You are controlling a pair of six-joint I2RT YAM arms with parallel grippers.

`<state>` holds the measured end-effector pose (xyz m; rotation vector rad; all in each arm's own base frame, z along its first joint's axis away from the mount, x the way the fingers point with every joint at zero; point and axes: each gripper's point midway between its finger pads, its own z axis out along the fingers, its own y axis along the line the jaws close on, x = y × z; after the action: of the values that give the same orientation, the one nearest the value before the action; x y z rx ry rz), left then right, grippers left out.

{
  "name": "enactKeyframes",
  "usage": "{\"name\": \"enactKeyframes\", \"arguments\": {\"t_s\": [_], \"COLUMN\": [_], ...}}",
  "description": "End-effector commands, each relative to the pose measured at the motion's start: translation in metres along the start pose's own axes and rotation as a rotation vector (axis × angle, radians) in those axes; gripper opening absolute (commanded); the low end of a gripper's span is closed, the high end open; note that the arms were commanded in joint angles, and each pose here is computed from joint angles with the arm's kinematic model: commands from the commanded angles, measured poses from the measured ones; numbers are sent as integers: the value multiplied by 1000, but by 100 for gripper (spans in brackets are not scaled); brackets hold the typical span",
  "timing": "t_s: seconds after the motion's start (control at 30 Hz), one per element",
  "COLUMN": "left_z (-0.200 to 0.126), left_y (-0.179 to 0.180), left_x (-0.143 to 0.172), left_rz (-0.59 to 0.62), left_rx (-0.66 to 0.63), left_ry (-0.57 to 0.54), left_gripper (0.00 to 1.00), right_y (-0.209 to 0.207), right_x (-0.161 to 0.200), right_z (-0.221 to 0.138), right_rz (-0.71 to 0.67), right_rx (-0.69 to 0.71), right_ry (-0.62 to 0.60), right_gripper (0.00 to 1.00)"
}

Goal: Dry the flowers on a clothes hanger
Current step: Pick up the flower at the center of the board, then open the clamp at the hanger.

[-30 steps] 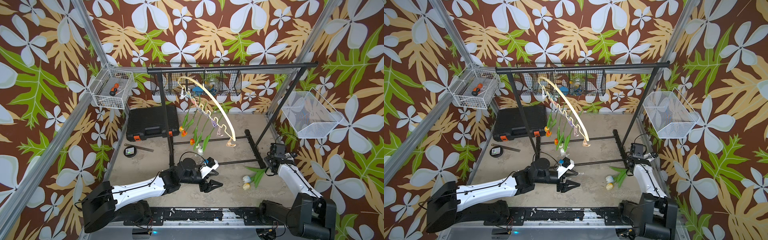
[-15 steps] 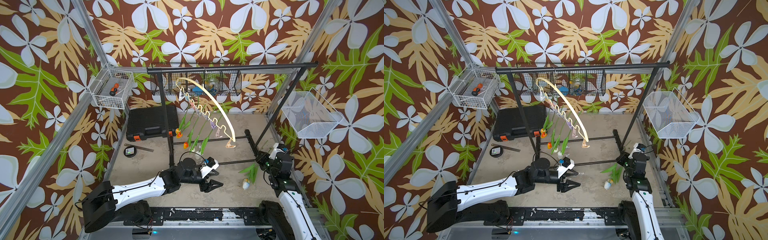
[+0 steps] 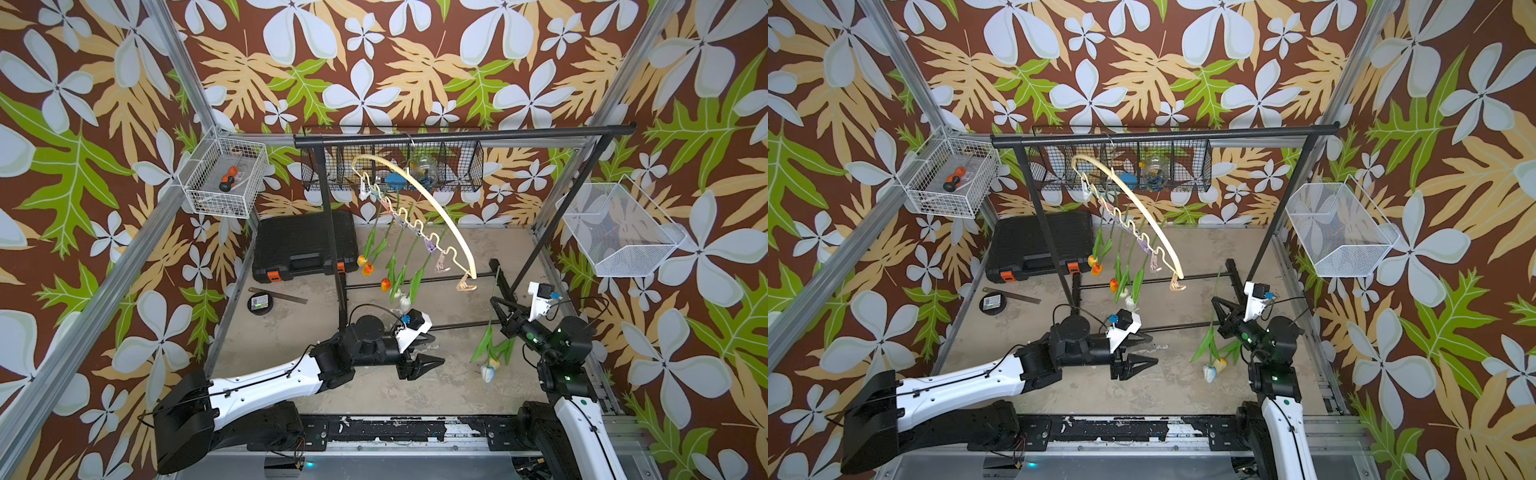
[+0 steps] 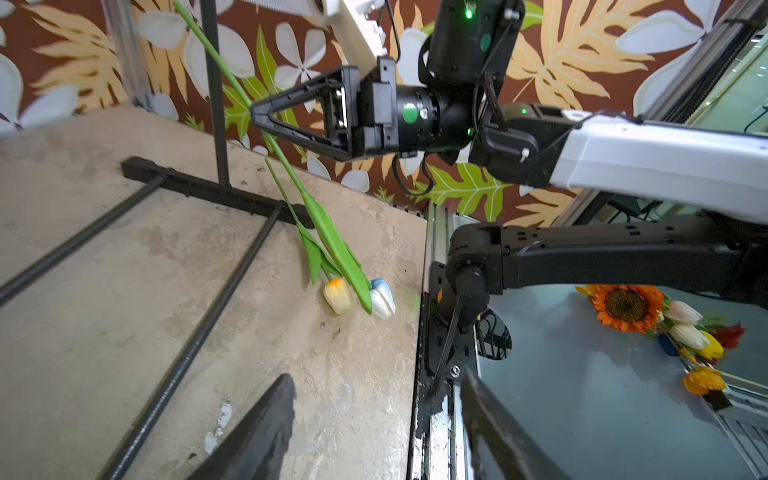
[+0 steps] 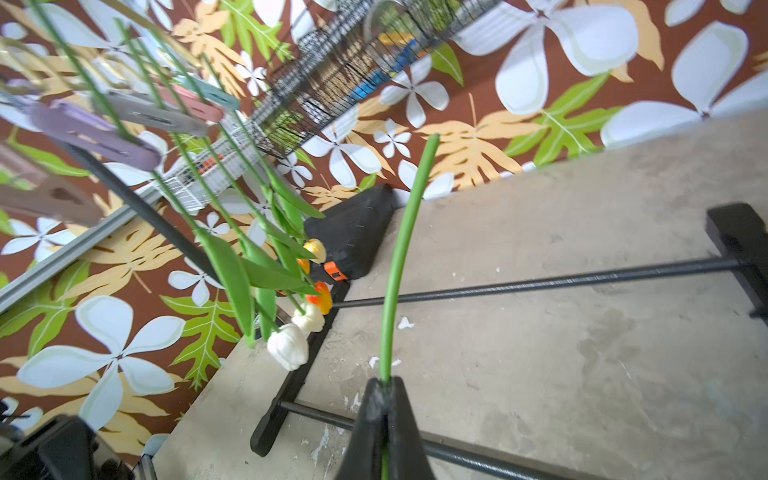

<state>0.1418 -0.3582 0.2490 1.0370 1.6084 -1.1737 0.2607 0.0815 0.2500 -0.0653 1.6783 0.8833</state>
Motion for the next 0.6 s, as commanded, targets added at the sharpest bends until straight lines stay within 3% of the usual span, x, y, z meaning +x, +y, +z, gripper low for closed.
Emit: {"name": "enactKeyframes", "arguments": {"t_s": [0.0,0.13,0.33,0.57], "left_z": [-11,-29,-43,-45], "left_y": [10,23,39,49], "left_x": [-28,-59,-115,-157], "left_rz": [61,98,148,364], "left_rx": [-96,-213,-268,-378], "left_ry": [-101,-193,-302,-342], "left_gripper": [65,66,64,61], "right_y": [31,54,79,81], "right_x": [-26,-47,-72,-86], "right_z": [-4,-7,-9,1], "right_rz": [-147,-235,-321,-356], "right_rx": [-112,-183,-259,-301], "right_ry": [-66,-110,-161,-187], "right_gripper": [0,0,0,0]}}
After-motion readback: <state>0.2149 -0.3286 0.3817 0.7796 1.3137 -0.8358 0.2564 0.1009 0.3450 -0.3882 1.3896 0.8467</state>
